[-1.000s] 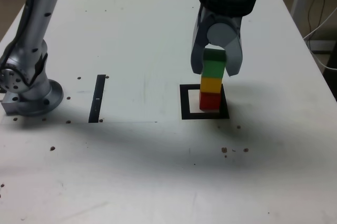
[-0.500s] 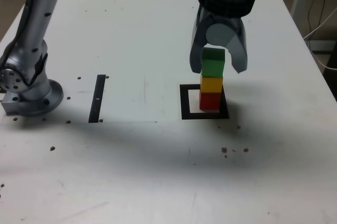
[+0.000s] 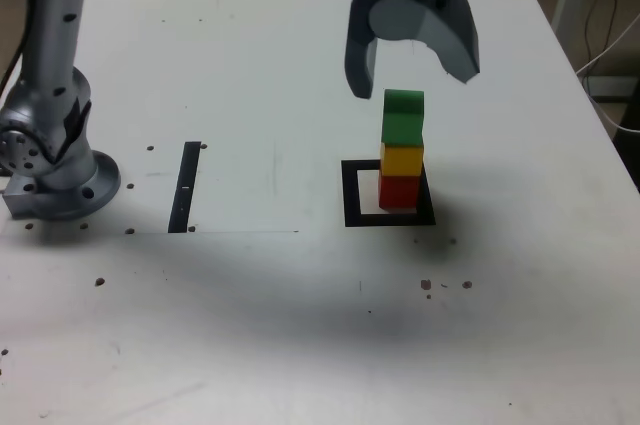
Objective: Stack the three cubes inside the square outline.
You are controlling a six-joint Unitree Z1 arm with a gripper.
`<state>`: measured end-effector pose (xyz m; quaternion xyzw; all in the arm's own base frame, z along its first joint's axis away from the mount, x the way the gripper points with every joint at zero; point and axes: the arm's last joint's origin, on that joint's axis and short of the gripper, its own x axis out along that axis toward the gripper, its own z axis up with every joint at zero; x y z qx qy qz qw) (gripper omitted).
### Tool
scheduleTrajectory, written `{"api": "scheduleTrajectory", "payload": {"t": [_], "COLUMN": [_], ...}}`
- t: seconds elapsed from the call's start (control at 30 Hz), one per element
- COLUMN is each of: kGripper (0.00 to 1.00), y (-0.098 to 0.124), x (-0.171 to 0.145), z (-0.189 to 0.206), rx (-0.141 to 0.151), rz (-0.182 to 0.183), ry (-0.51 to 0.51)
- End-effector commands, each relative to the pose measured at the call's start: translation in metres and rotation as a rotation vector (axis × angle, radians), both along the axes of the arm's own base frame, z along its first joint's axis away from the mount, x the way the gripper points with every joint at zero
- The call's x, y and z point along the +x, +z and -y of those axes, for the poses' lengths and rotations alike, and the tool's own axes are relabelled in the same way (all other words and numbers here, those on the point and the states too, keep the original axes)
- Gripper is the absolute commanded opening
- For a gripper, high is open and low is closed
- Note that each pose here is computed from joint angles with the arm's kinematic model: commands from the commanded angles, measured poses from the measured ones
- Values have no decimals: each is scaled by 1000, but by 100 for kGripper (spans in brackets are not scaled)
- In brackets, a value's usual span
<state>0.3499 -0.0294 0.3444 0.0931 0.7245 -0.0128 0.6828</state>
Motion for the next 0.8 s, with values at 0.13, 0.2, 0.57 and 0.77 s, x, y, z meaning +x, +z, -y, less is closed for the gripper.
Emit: {"api": "scheduleTrajectory", "payload": {"t": [0.13, 0.2, 0.57, 0.77], "kGripper": [100, 100, 100, 100], "y": [9, 10, 7, -16], "x": [-26, -36, -96, -128], "z": [-2, -3, -11, -14], "rx": [22, 30, 54, 52], "rz": [-14, -23, -58, -92], "ry": [16, 24, 38, 48]}}
